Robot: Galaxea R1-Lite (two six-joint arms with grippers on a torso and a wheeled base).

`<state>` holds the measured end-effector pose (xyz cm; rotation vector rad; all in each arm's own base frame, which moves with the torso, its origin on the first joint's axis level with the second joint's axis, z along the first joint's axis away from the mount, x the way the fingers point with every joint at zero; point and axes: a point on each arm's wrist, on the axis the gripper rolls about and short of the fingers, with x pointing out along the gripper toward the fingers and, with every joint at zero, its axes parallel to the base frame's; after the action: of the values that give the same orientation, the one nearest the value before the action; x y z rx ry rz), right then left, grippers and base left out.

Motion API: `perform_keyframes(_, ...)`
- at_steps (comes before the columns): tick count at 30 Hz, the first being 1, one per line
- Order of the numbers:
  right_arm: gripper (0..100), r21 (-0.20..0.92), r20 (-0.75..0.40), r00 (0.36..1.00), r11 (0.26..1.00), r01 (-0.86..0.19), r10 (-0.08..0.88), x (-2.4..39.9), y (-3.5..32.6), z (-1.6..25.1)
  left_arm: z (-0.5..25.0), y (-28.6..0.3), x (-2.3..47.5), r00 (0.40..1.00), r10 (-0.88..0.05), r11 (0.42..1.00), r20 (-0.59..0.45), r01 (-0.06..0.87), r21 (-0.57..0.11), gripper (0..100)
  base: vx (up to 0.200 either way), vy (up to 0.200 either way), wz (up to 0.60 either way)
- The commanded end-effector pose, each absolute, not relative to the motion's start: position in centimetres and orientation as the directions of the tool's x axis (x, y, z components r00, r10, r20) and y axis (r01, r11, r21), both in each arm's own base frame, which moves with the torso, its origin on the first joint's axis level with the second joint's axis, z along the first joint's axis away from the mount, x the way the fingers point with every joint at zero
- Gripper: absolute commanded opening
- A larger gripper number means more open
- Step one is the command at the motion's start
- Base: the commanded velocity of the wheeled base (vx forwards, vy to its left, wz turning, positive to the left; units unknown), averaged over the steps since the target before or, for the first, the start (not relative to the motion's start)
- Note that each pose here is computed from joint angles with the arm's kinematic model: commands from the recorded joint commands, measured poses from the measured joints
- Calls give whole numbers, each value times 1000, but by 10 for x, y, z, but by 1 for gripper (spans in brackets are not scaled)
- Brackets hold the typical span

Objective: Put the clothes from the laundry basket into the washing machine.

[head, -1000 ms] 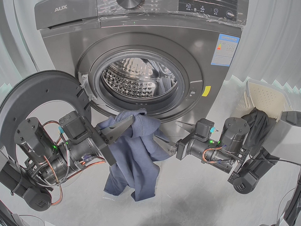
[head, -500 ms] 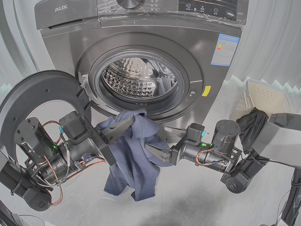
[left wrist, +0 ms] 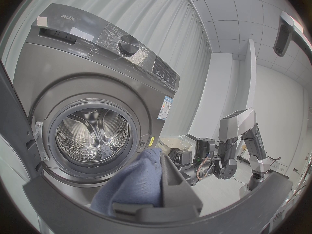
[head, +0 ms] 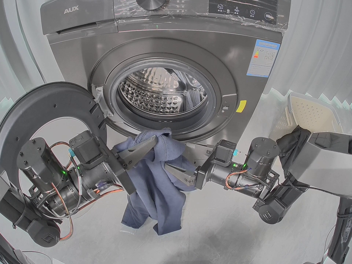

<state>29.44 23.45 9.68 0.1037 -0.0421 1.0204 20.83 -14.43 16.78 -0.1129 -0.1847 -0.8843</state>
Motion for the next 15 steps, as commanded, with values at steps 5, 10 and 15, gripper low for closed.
perform_keyframes(5, 100, 69, 73, 488, 484, -873, 870, 294, 240, 91, 168, -144, 208, 619, -758, 629, 208, 777, -21, 0, 0, 0, 0)
perform_keyframes(10, 100, 58, 87, 434, 430, -901, 897, 292, 240, 92, 168, -143, 209, 623, -754, 634, 208, 773, -21, 0, 0, 0, 0)
perform_keyframes(15, 100, 44, 109, 403, 400, -915, 909, 291, 240, 94, 168, -143, 209, 623, -754, 633, 208, 773, -23, 0, 0, 0, 0)
